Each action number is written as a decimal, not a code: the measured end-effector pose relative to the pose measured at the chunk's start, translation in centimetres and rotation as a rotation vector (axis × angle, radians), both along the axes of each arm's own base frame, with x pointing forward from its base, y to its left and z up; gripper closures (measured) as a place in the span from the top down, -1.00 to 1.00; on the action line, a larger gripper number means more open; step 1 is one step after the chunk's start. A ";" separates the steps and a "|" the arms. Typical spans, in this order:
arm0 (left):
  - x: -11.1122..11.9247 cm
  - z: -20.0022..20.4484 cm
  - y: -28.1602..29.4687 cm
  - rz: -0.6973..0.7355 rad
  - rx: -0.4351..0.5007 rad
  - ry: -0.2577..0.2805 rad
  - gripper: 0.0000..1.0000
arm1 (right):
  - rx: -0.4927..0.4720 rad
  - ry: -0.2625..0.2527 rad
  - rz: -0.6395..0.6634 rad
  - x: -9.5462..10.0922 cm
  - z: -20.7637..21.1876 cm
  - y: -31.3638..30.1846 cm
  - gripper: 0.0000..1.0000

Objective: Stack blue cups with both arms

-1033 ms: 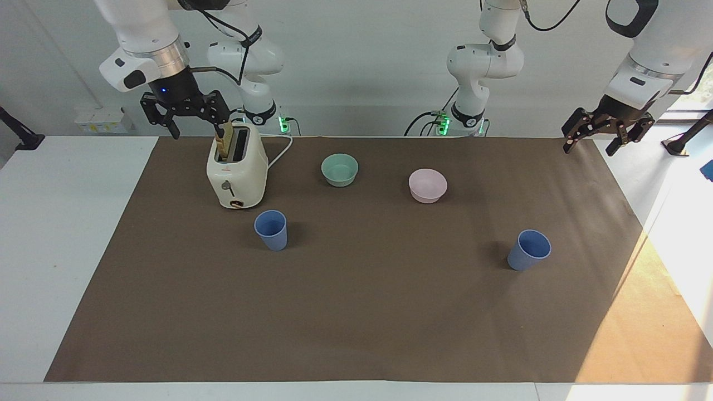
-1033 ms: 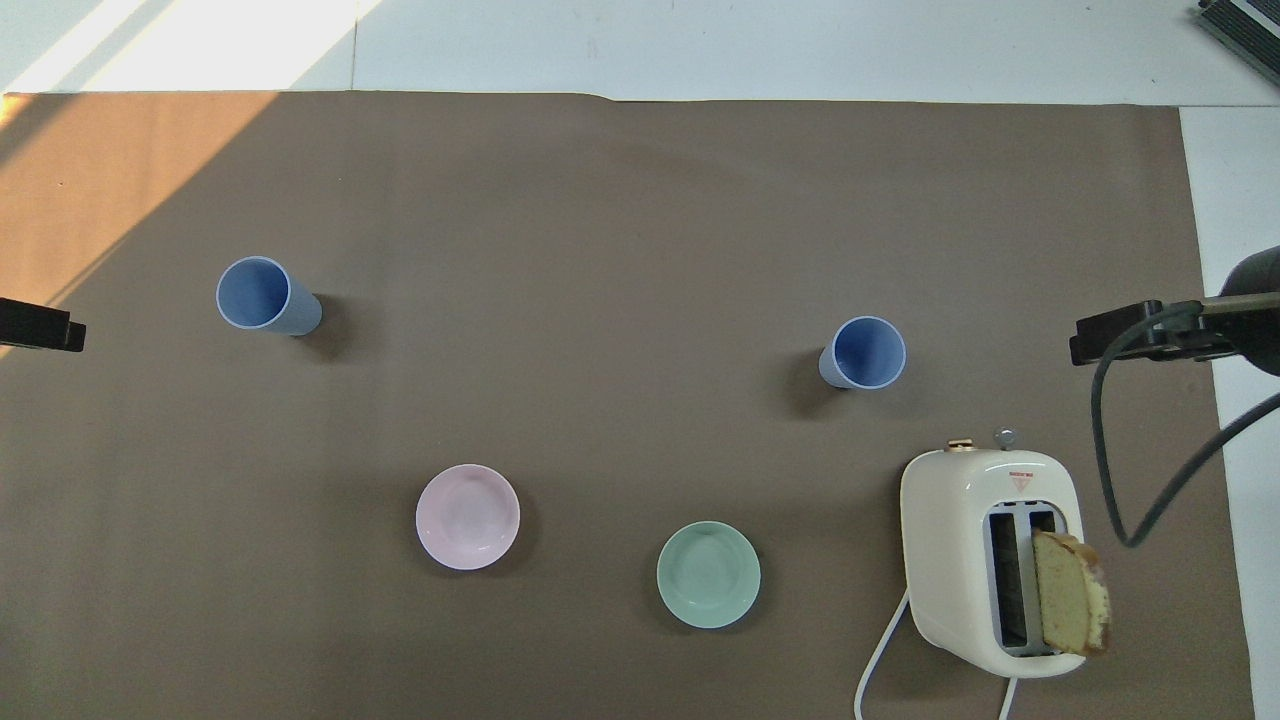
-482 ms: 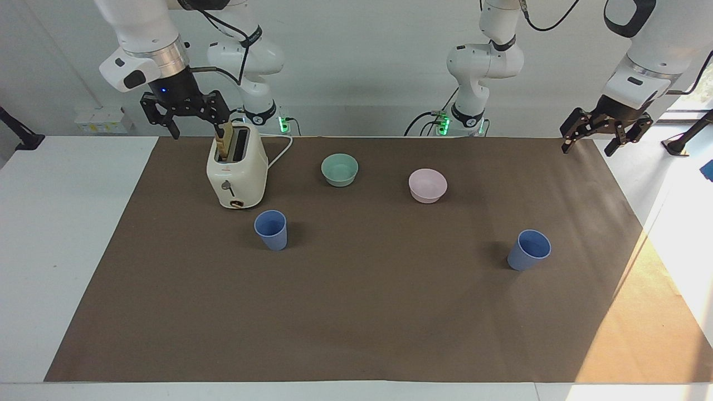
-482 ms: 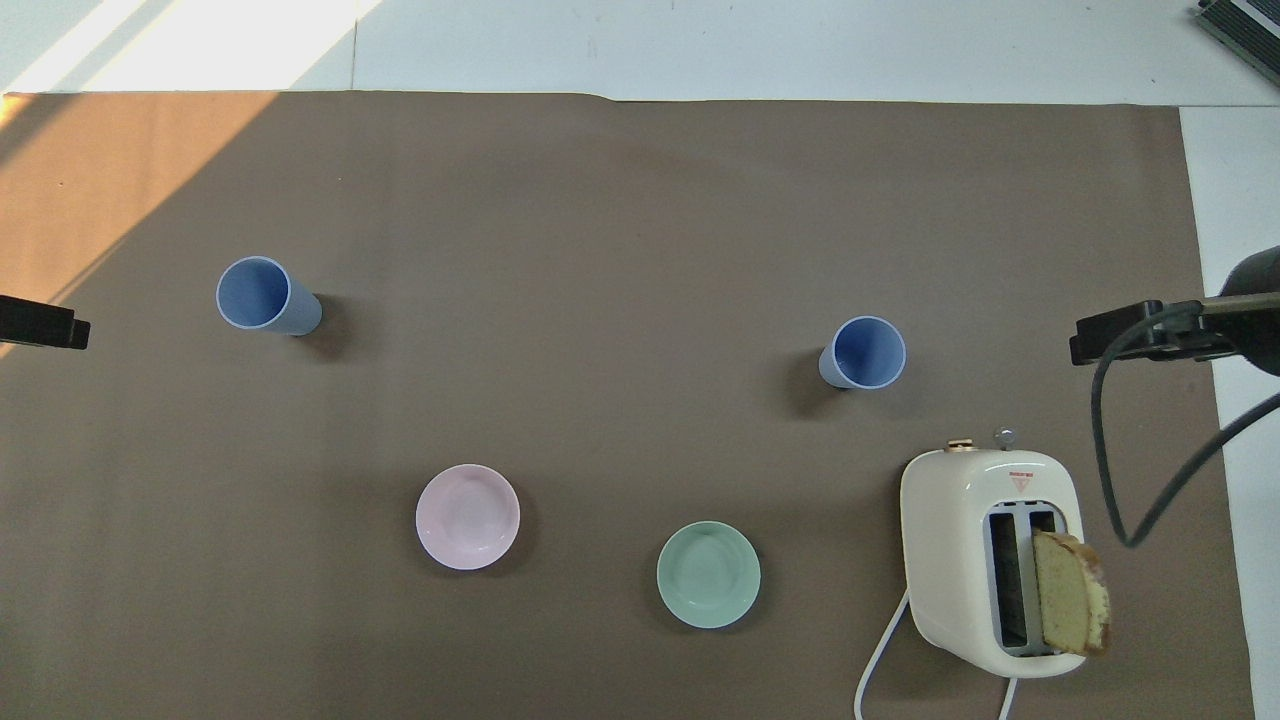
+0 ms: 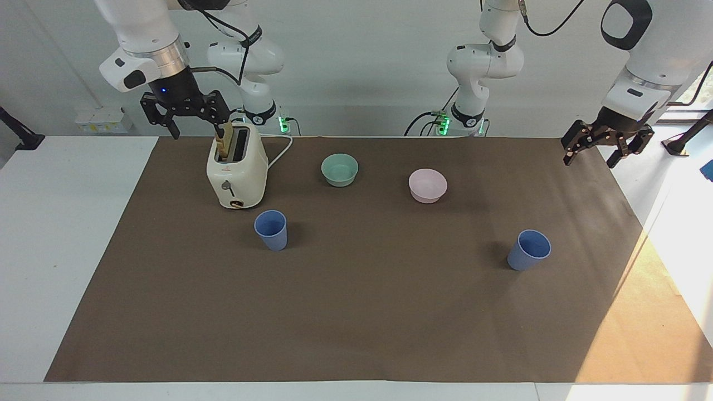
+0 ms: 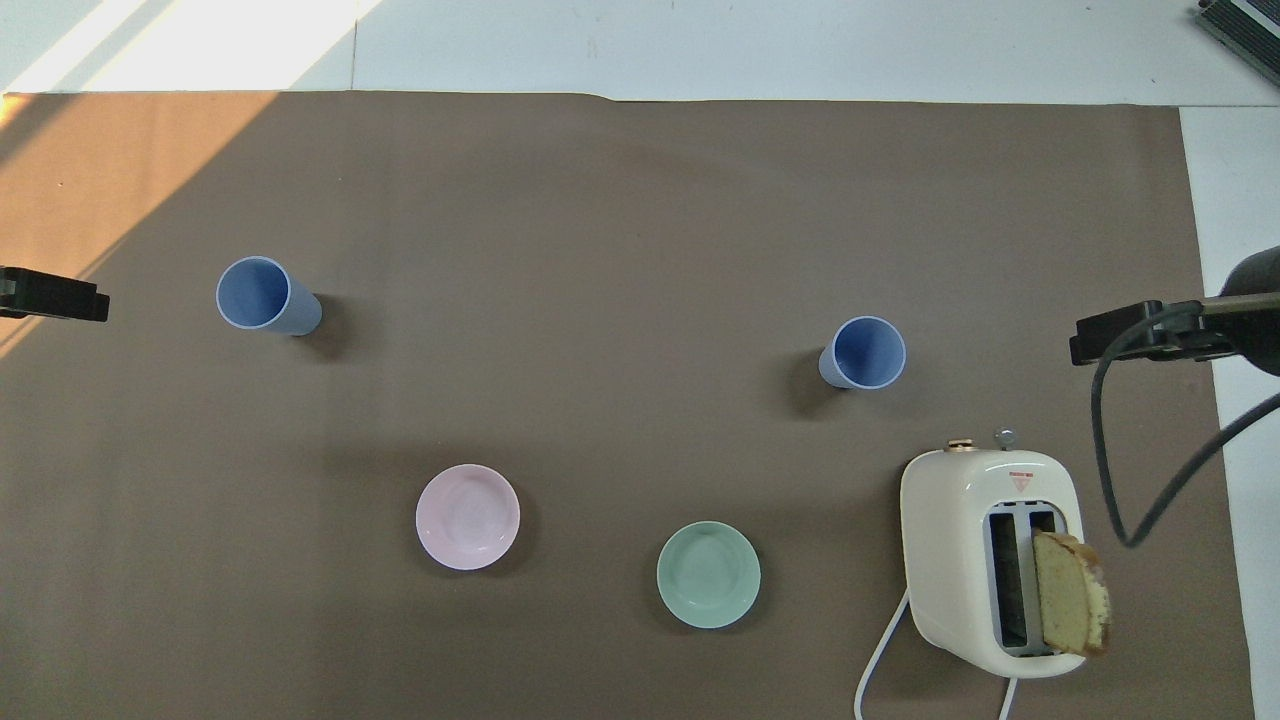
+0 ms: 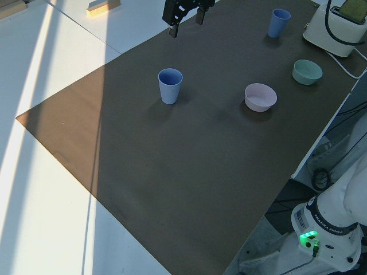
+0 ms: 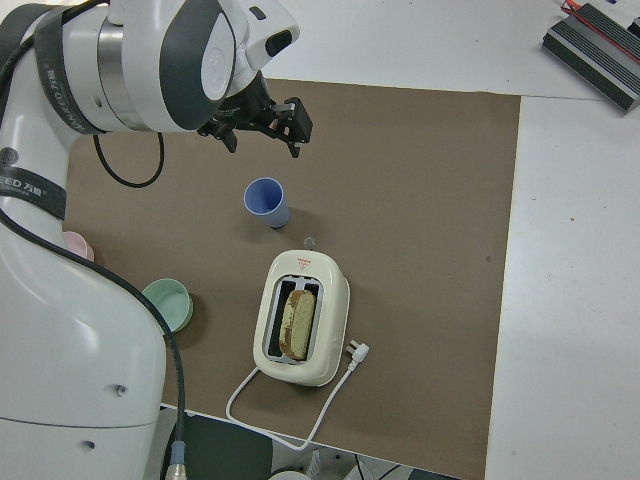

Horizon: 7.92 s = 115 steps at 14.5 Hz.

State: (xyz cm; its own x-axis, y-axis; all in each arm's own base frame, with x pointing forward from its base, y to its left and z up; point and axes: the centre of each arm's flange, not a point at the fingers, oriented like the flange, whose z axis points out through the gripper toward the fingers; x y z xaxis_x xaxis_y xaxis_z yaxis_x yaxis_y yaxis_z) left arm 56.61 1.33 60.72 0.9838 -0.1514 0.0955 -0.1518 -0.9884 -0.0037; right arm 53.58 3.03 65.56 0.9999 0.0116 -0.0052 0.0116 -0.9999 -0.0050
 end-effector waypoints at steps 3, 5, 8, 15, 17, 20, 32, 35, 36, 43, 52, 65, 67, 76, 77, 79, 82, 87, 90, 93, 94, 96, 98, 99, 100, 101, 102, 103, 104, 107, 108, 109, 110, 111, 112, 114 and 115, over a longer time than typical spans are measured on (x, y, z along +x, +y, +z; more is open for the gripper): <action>0.9 -4.6 0.0 0.000 0.002 0.006 1.00 | 0.000 0.000 0.000 0.0 0.0 0.0 1.00; 1.3 -7.1 0.1 -0.004 0.005 -0.002 1.00 | 0.000 0.000 0.000 0.0 0.0 0.0 1.00; 2.8 -10.7 0.1 -0.004 0.012 -0.027 1.00 | 0.000 0.000 0.000 0.0 0.0 0.0 1.00; 4.4 -19.1 -0.4 -0.009 0.023 -0.026 1.00 | 0.000 0.000 0.000 0.0 0.0 0.0 1.00; 4.8 -19.1 -0.3 -0.006 0.022 -0.082 1.00 | 0.000 0.000 0.000 0.0 0.0 0.0 1.00; 5.5 -19.8 -0.3 -0.005 0.026 -0.125 1.00 | 0.000 0.000 0.000 0.0 0.0 0.0 1.00; 5.8 -22.8 -1.1 -0.017 0.021 -0.084 -0.83 | 0.000 0.000 0.000 0.0 0.0 0.0 1.00; 6.4 -21.0 -3.0 -0.045 0.015 -0.116 -0.87 | 0.000 0.000 0.000 0.0 0.0 0.0 1.00; 6.5 -20.5 -3.6 -0.055 0.014 -0.119 -0.89 | 0.000 0.000 0.000 0.0 0.0 0.0 1.00; 4.3 -19.2 -20.1 0.013 -0.056 -0.119 -0.89 | 0.000 0.000 0.000 0.0 0.0 0.0 1.00; -3.0 -22.4 -37.4 0.009 -0.145 -0.073 -0.89 | 0.000 0.000 0.000 0.0 0.0 0.0 1.00; 0.8 -15.8 -26.8 0.153 -0.150 -0.073 1.00 | 0.000 0.000 0.000 0.0 0.0 0.0 1.00; 1.5 -13.9 -22.1 0.151 -0.135 -0.059 1.00 | 0.000 0.002 0.005 0.0 -0.3 0.0 1.00; 3.1 -5.2 -6.3 0.083 -0.065 -0.096 1.00 | -0.002 0.033 -0.045 0.5 -11.1 -2.7 1.00; 3.2 -3.9 -5.0 0.094 -0.061 -0.106 1.00 | -0.002 0.028 -0.041 0.6 -12.1 -2.5 1.00; 3.3 -2.0 -3.0 0.112 -0.057 -0.122 1.00 | -0.002 0.030 -0.038 0.9 -14.5 -2.4 1.00; 3.1 0.0 -1.4 0.088 -0.045 -0.107 1.00 | 0.016 0.044 -0.044 1.9 -19.2 -2.3 1.00; 1.9 0.1 -1.0 0.034 -0.036 0.015 1.00 | 0.040 0.003 -0.001 3.5 -21.8 0.9 1.00; 0.8 -0.7 -1.3 0.027 -0.037 0.101 1.00 | 0.045 0.002 0.022 4.0 -23.4 2.5 1.00; 0.4 -0.6 -1.1 0.028 -0.038 0.113 1.00 | 0.047 0.022 0.026 4.7 -26.2 2.9 1.00; 0.2 -0.4 -1.0 0.030 -0.039 0.112 1.00 | 0.047 0.026 0.025 4.9 -26.9 2.9 1.00; -0.2 0.1 -0.9 0.032 -0.041 0.106 1.00 | 0.049 0.018 0.029 5.2 -27.9 3.3 1.00; -0.6 0.4 -0.8 0.032 -0.043 0.102 1.00 | 0.050 0.014 0.038 5.4 -28.5 3.9 1.00; -0.8 0.5 -0.7 0.033 -0.044 0.103 1.00 | 0.050 0.010 0.040 5.5 -28.7 4.0 1.00; -0.9 0.5 -0.7 0.033 -0.044 0.102 1.00 | 0.050 0.006 0.041 5.6 -28.8 4.1 0.99; -1.1 0.5 -0.7 0.033 -0.045 0.103 1.00 | 0.051 0.002 0.041 5.6 -28.8 4.1 0.85; -1.2 0.4 -0.7 0.034 -0.046 0.106 1.00 | 0.051 0.000 0.041 5.7 -28.7 4.1 0.59; -1.4 0.5 -0.6 0.035 -0.046 0.106 1.00 | 0.051 -0.001 0.041 5.7 -28.7 4.1 0.37; -1.5 0.5 -0.3 0.040 -0.047 0.105 1.00 | 0.051 -0.002 0.045 5.6 -28.7 4.4 0.09; -1.6 0.7 0.4 0.052 -0.042 0.102 1.00 | 0.051 -0.002 0.067 5.5 -28.7 5.7 -0.59; -1.6 0.7 0.6 0.053 -0.031 0.102 1.00 | 0.051 -0.002 0.071 5.4 -28.7 5.9 -0.78; -1.6 0.7 0.6 0.053 -0.024 0.102 1.00 | 0.052 -0.002 0.072 5.4 -28.7 5.9 -0.91; -1.6 0.7 0.6 0.057 -0.022 0.103 1.00 | 0.052 -0.002 0.073 5.4 -28.7 6.0 -0.91; -1.7 0.7 0.6 0.062 -0.021 0.102 1.00 | 0.052 -0.002 0.073 5.4 -28.7 6.0 -0.91; -1.7 0.8 0.6 0.066 -0.021 0.101 1.00 | 0.052 -0.003 0.073 5.4 -28.7 6.0 -0.91; -1.8 1.1 0.6 0.069 -0.022 0.096 1.00 | 0.052 -0.003 0.073 5.4 -28.7 6.0 -0.91; -1.9 1.2 0.6 0.069 -0.022 0.093 1.00 | 0.052 -0.004 0.073 5.5 -28.6 6.0 -0.91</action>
